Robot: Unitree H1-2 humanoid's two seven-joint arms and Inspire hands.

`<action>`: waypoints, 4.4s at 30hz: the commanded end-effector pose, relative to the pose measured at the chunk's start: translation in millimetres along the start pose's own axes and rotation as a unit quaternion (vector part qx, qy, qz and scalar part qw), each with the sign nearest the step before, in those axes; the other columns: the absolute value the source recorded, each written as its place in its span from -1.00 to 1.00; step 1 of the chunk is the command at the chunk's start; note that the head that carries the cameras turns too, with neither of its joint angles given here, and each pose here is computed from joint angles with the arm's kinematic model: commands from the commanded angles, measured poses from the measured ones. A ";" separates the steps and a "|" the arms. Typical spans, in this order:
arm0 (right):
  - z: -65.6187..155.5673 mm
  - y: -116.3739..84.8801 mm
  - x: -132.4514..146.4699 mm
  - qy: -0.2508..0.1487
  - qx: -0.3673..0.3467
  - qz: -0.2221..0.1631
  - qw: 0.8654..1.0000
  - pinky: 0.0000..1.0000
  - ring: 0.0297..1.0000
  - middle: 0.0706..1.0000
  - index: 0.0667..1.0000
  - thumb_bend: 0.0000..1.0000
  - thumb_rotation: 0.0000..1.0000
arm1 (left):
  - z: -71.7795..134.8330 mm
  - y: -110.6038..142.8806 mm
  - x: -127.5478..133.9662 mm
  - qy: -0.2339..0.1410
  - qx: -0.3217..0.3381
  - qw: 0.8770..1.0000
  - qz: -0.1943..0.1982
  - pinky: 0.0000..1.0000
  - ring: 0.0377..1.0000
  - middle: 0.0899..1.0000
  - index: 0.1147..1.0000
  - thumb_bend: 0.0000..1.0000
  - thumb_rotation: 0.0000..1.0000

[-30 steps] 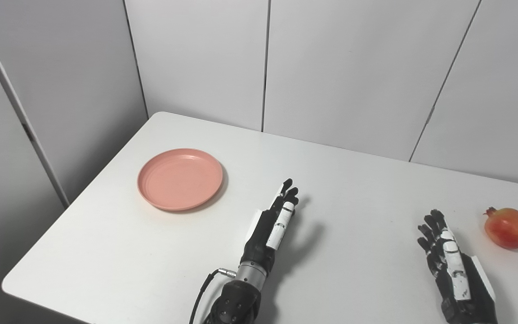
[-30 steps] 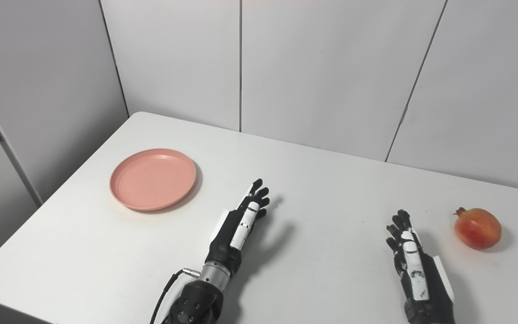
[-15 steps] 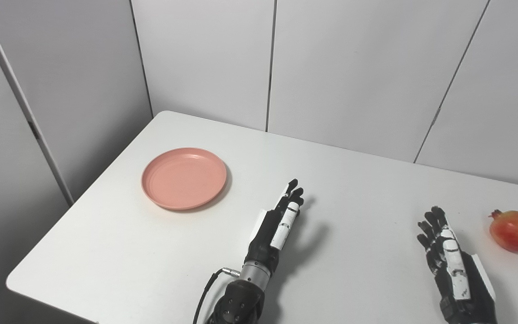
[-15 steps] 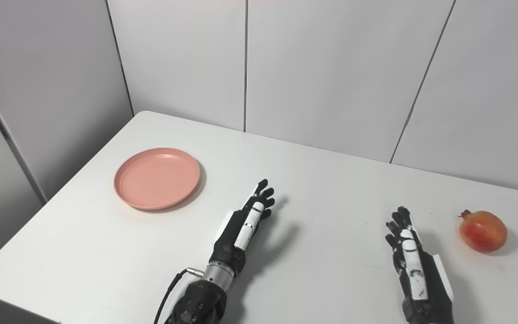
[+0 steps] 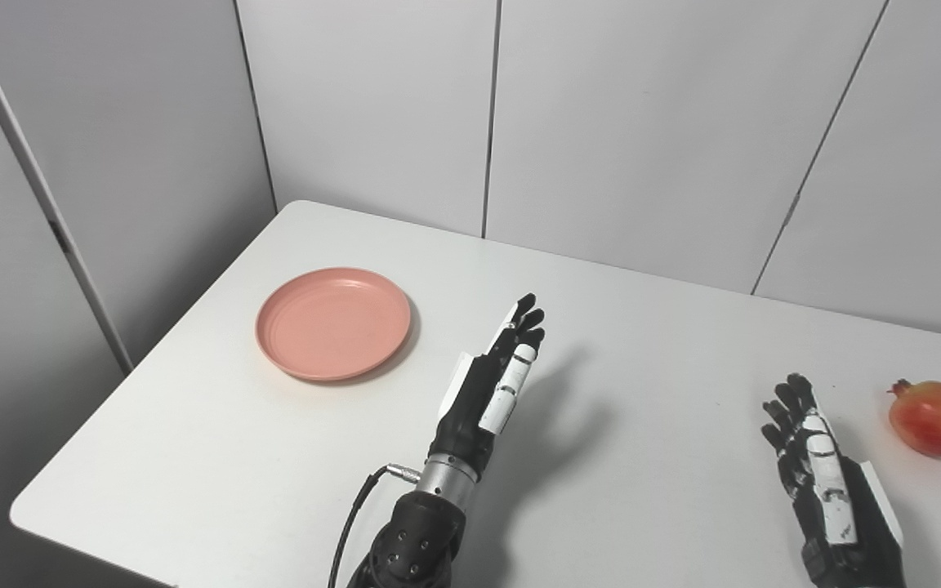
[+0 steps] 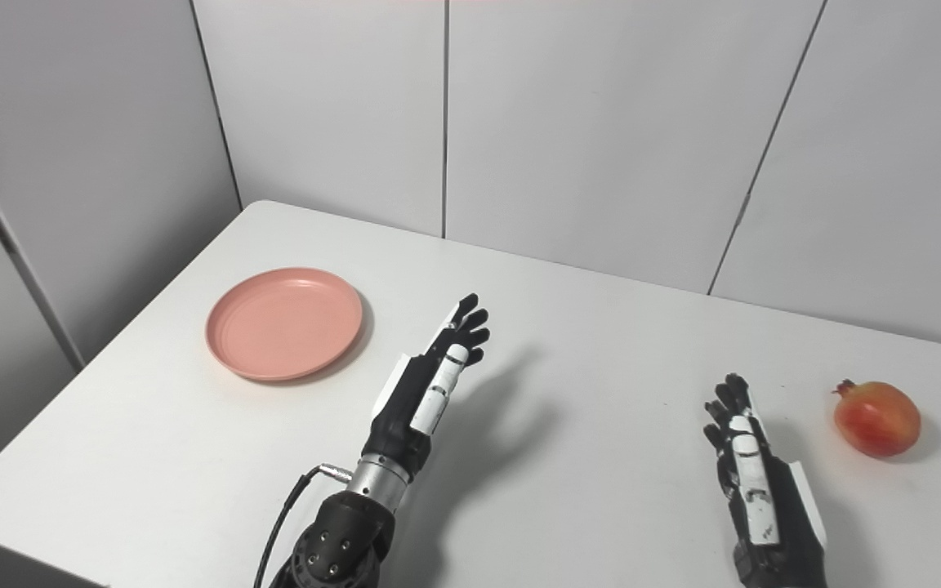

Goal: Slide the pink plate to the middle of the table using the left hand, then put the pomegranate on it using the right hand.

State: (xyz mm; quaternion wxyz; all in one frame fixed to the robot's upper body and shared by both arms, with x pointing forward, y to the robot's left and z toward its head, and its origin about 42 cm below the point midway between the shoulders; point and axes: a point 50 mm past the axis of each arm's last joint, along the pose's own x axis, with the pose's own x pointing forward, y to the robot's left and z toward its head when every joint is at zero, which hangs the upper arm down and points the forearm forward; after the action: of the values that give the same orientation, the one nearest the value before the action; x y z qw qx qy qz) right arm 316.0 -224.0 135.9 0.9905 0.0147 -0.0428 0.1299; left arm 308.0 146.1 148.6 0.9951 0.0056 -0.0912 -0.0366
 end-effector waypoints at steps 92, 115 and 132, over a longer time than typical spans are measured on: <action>15.3 -7.6 9.6 -0.033 0.009 0.006 0.999 1.00 1.00 1.00 1.00 -0.76 1.00 | 86.0 271.2 28.5 -0.080 -0.010 0.951 0.297 0.87 0.86 0.88 0.84 -0.37 1.00; 16.3 -10.0 9.1 -0.030 -0.002 0.003 1.000 1.00 1.00 1.00 1.00 -0.83 1.00 | 43.5 294.1 24.4 -0.041 -0.068 0.950 0.301 0.91 0.86 0.86 0.83 -0.36 1.00; 18.3 -10.9 8.2 -0.031 -0.007 0.004 0.999 1.00 1.00 1.00 1.00 -0.83 1.00 | 10.9 302.5 21.7 -0.005 -0.113 0.950 0.293 0.86 0.85 0.83 0.78 -0.30 1.00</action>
State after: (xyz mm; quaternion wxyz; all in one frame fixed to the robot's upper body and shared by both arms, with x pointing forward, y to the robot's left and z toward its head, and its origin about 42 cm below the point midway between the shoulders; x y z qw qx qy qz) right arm 317.1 -233.6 135.4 0.9909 0.0174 -0.0398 0.1272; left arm 339.9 435.6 140.7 0.9544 -0.1472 -0.0337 0.2575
